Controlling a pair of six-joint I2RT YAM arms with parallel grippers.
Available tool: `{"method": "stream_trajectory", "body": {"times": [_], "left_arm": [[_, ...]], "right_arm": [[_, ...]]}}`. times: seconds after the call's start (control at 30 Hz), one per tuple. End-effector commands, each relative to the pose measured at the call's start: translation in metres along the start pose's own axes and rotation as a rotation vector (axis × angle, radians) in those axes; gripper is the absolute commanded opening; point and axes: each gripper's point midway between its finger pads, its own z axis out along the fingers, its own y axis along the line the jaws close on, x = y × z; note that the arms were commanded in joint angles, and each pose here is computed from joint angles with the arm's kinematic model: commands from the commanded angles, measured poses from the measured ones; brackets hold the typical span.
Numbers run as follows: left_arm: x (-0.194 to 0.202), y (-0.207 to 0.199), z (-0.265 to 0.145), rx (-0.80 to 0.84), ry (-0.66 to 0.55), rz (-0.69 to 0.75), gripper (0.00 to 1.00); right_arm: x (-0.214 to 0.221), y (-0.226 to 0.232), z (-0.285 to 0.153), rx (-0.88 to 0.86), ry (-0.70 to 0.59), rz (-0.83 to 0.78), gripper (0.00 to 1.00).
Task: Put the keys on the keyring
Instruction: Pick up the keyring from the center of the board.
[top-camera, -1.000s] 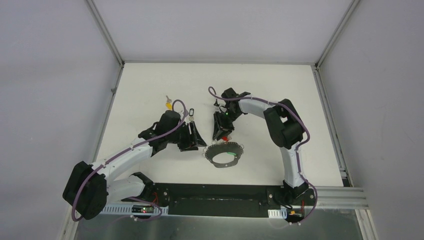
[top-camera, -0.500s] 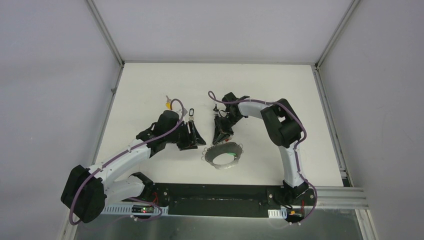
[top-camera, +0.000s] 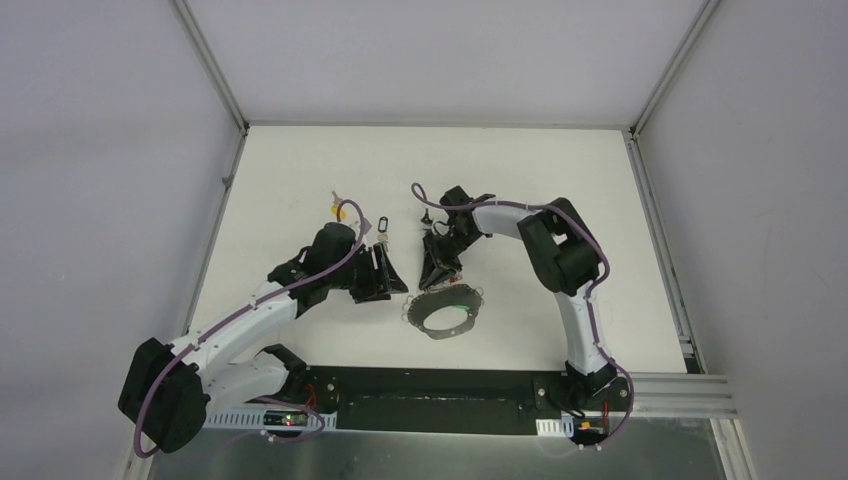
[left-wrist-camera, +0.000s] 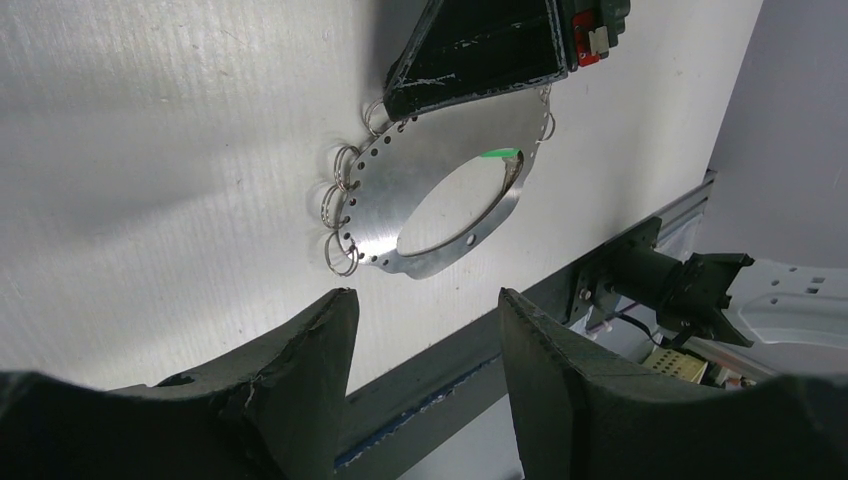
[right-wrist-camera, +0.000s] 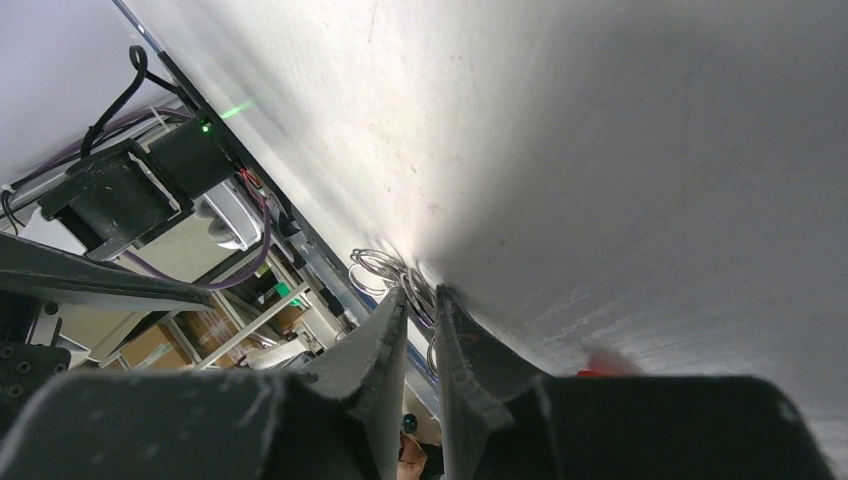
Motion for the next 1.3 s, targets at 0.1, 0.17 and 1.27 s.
{"method": "stream_trajectory", "body": {"times": [0.1, 0.17, 1.27], "left_arm": [[-0.014, -0.010, -0.010, 0.013, -0.060, 0.049, 0.56], [-0.015, -0.011, -0.012, 0.014, -0.065, 0.058, 0.56], [-0.042, -0.086, -0.067, 0.283, -0.258, 0.558, 0.57]], "right_arm": [[-0.005, 0.001, 0.009, 0.006, -0.008, -0.050, 0.11], [-0.006, 0.004, 0.007, 0.002, -0.014, -0.064, 0.01], [0.016, 0.104, -0.115, 0.047, -0.449, -0.525, 0.00]]}}
